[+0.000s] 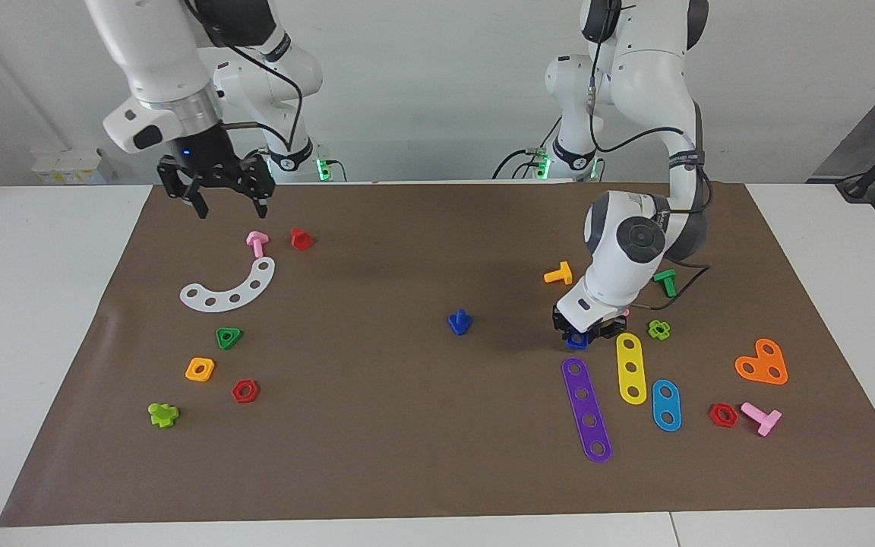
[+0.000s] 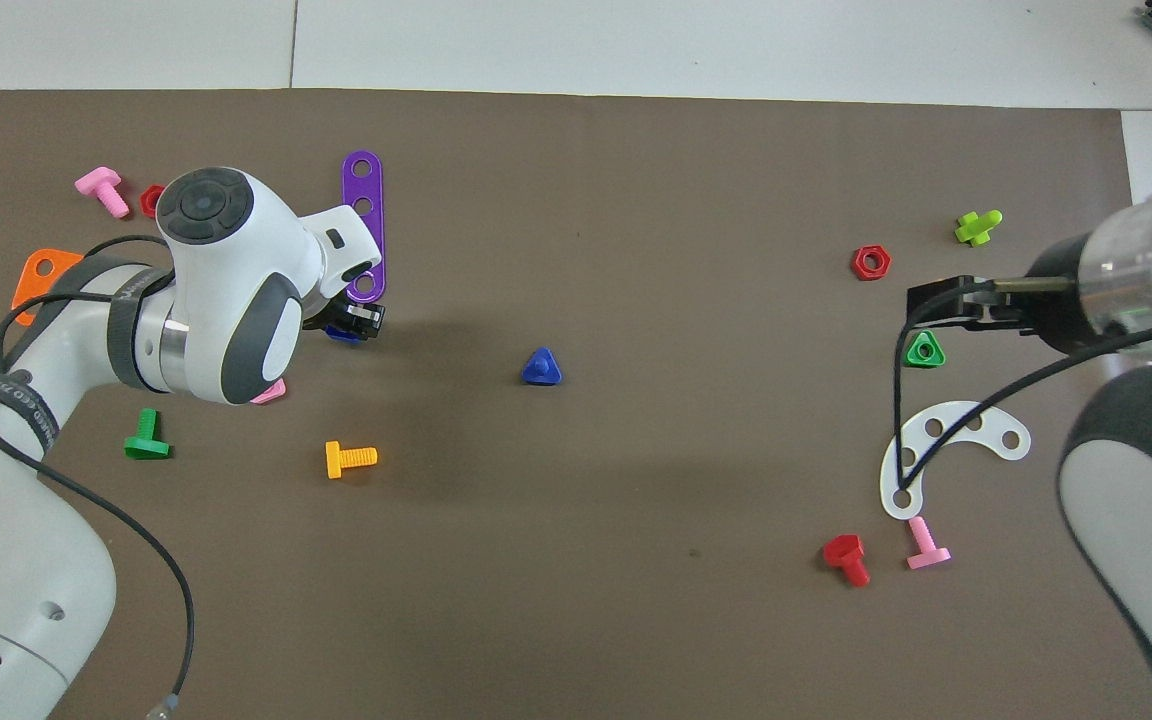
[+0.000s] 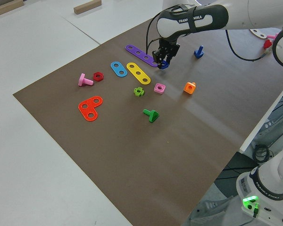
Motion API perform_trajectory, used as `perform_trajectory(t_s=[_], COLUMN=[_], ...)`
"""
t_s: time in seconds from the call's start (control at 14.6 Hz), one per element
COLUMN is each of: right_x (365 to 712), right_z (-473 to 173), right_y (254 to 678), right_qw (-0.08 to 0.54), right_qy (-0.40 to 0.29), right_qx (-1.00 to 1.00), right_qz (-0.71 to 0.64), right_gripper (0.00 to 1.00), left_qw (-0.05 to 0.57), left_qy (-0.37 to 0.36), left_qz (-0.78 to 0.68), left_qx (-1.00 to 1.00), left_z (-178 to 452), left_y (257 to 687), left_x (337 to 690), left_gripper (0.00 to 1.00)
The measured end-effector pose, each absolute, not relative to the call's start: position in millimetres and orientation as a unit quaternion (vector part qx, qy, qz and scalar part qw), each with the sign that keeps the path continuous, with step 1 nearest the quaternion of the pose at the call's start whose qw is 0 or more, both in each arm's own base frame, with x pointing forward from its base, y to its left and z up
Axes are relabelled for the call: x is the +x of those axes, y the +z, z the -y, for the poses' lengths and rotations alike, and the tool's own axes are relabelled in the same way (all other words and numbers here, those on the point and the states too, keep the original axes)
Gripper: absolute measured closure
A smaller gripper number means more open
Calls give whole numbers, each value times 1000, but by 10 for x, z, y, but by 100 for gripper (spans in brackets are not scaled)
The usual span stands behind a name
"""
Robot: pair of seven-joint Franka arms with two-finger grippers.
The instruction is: Unscrew and place screws in storage area
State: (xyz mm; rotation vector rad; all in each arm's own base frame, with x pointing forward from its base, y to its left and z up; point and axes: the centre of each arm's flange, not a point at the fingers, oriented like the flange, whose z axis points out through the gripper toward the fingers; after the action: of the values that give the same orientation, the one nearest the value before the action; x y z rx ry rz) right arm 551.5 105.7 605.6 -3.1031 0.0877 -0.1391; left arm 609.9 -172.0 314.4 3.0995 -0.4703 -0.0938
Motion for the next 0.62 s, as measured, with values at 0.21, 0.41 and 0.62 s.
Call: perform_trajectory(t_s=[0.21,0.41,0.62], right_x=[5652,5764,5872], right_z=[-1614,-2276,-2937], right_y=[5740,5299,4794], right_qw=[21,28,44], right_qy=[-54,-62,-70], right_qx=[-998,-996,-995], right_qz=[-34,-55,-61], right_gripper=[0,0,0], left_qw=[1,0,2], left_qy=[-43,-46,-32], left_qz=[156,158,150], left_qx=[987,986,988], left_z=[1648,1644,1556], left_y=[3074,3082,3252], left_x=[5955,5898,5950], left_gripper=[52,41,11])
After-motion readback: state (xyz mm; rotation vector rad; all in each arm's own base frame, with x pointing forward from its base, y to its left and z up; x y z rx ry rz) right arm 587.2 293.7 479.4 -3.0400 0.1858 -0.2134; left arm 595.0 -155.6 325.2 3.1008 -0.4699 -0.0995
